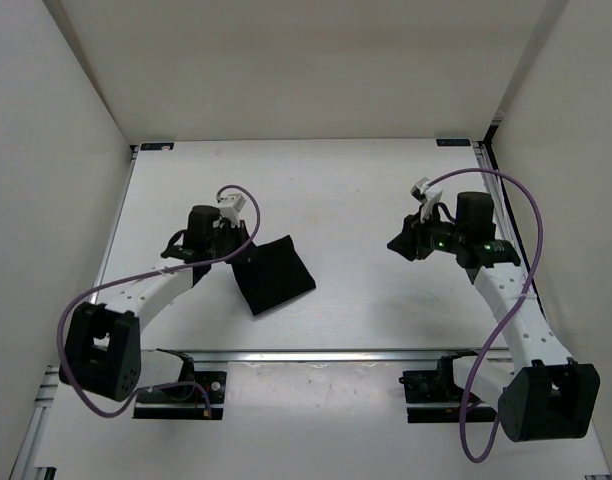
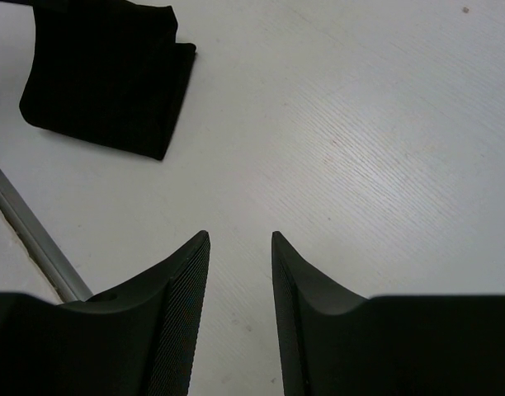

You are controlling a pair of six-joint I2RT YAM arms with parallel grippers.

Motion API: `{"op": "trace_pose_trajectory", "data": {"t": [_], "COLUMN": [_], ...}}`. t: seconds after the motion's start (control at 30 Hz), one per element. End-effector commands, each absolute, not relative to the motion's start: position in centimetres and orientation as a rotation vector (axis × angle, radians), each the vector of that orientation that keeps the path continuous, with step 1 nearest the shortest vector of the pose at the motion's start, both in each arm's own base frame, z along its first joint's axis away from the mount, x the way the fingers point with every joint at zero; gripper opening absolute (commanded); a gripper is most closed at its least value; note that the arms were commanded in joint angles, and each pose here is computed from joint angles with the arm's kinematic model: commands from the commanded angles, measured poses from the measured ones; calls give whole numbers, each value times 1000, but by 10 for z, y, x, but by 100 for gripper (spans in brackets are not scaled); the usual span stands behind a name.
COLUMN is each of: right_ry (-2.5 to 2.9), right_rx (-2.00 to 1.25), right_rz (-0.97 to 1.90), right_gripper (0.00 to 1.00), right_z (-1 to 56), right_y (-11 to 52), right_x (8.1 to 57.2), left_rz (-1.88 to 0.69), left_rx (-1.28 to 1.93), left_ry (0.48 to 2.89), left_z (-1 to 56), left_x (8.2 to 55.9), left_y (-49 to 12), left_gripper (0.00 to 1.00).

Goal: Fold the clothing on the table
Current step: Fold the skirt

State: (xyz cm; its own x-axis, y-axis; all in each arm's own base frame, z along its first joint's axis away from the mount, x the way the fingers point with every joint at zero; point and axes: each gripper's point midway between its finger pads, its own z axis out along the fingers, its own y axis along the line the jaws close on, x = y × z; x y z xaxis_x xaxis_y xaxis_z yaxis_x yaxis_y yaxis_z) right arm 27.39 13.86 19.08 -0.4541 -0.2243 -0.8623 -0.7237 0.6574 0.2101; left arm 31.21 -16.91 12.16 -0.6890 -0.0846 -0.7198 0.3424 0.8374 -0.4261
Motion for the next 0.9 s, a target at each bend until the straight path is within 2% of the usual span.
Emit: {"op": "trace_pose_trajectory", "data": {"t": [0.0, 0.27, 0.43, 0.5, 0.57, 0.7, 0.83, 0.87], "right_ry": [1961, 1958, 1966, 1973, 1958, 1968, 1966, 1962], "right_rx": [-737, -736, -746, -730, -739, -727, -726, -728], "right_rz": [732, 700, 690, 668, 666, 663, 666, 672], "right_gripper": [41, 42, 41, 41, 41, 41, 42, 42], "right_z": [200, 207, 203, 205, 206, 201, 199, 197], "right_y": [141, 136, 134, 129, 129, 126, 127, 127], "right_x": [273, 274, 270, 271, 270, 268, 265, 265], "left_rz": [-840, -782, -848, -921, -1035, -993, -1115, -1143], "left_rx": [151, -149, -197, -202, -114, 59, 133, 149], "left_ry": [2312, 2531, 2580, 2556, 2398, 2120, 2076, 2094], "left_z": [95, 33, 20, 32, 72, 154, 182, 175], "left_x": [299, 314, 316, 319, 328, 340, 339, 338], "left_y": [-176, -155, -166, -177, -197, -218, -241, -247], "left_gripper": [0, 0, 0, 0, 0, 0, 0, 0]}}
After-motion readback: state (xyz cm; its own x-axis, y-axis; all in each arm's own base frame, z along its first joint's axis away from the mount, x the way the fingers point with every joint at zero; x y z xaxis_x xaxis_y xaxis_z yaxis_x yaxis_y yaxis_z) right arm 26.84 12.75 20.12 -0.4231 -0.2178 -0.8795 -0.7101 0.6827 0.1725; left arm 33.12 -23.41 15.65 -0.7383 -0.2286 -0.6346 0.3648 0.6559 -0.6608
